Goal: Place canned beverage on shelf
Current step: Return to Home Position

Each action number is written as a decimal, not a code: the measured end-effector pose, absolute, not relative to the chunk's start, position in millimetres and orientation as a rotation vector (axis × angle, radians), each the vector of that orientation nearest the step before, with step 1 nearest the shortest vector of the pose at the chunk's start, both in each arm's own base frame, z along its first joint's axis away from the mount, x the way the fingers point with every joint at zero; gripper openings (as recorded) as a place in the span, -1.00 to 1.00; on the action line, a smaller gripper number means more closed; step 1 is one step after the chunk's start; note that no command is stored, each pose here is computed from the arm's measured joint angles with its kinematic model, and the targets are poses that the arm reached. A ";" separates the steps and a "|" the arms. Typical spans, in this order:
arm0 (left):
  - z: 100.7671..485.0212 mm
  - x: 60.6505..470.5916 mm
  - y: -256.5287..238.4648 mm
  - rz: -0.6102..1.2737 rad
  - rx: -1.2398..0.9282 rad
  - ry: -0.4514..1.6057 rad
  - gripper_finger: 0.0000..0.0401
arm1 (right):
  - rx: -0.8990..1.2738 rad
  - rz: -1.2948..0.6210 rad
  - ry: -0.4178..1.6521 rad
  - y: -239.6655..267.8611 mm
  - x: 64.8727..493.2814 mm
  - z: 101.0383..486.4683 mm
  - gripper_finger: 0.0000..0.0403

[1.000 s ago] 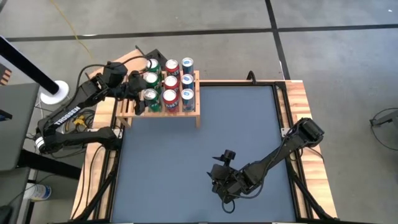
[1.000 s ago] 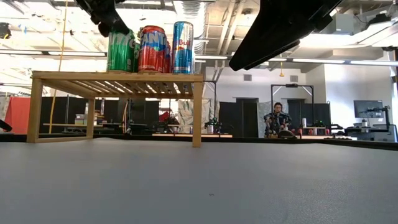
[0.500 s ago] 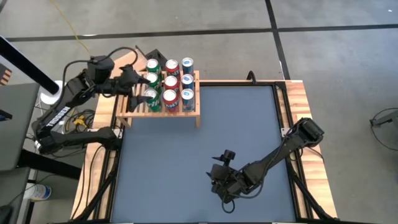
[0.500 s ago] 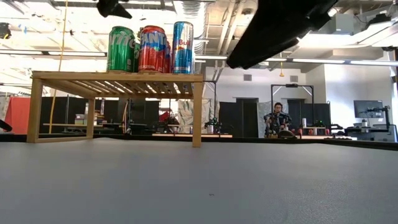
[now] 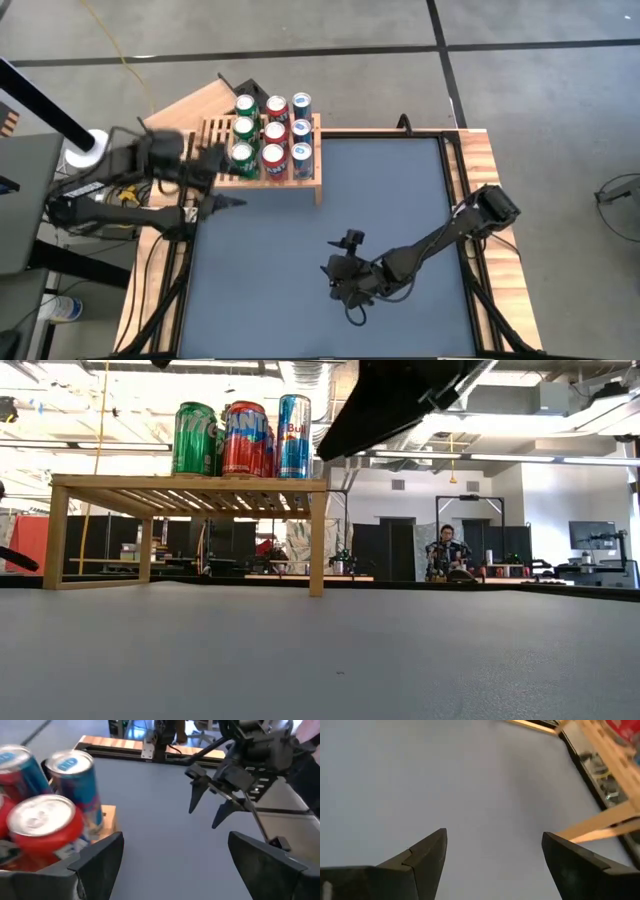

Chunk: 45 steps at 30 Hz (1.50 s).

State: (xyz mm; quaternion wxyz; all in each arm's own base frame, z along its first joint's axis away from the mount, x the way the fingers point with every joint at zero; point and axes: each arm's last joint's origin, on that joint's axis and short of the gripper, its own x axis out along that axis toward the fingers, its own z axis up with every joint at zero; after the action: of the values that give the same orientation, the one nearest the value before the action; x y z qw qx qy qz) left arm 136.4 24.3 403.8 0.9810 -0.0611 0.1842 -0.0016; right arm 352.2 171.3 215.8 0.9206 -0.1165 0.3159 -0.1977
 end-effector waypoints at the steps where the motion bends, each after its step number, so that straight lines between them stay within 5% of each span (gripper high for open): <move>1: 396.2 137.9 18.3 0.005 -0.122 0.360 0.72 | -0.268 -0.380 0.658 171.2 351.9 217.7 0.61; 12: 334.9 158.3 -30.9 -0.021 -0.136 0.194 0.72 | -0.359 -0.186 0.820 135.3 318.4 239.6 0.23; 26: 259.5 181.8 -66.9 -0.074 -0.123 -0.012 0.72 | -0.091 -0.081 0.348 93.7 216.5 249.4 -0.94; 36: 257.7 164.7 -51.8 -0.051 -0.023 -0.060 0.72 | 0.054 0.000 0.098 72.8 170.5 260.4 -0.99; 45: 237.8 126.5 -28.1 0.037 -0.044 -0.148 0.72 | 0.048 -0.096 0.101 46.0 137.4 264.0 -1.00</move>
State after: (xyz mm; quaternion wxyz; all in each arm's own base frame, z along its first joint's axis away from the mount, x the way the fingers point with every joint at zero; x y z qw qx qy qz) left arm 126.5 -28.1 237.8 0.9968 -0.0218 -0.0742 0.0184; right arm 137.4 46.0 264.0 0.9973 0.0240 0.0503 -0.0481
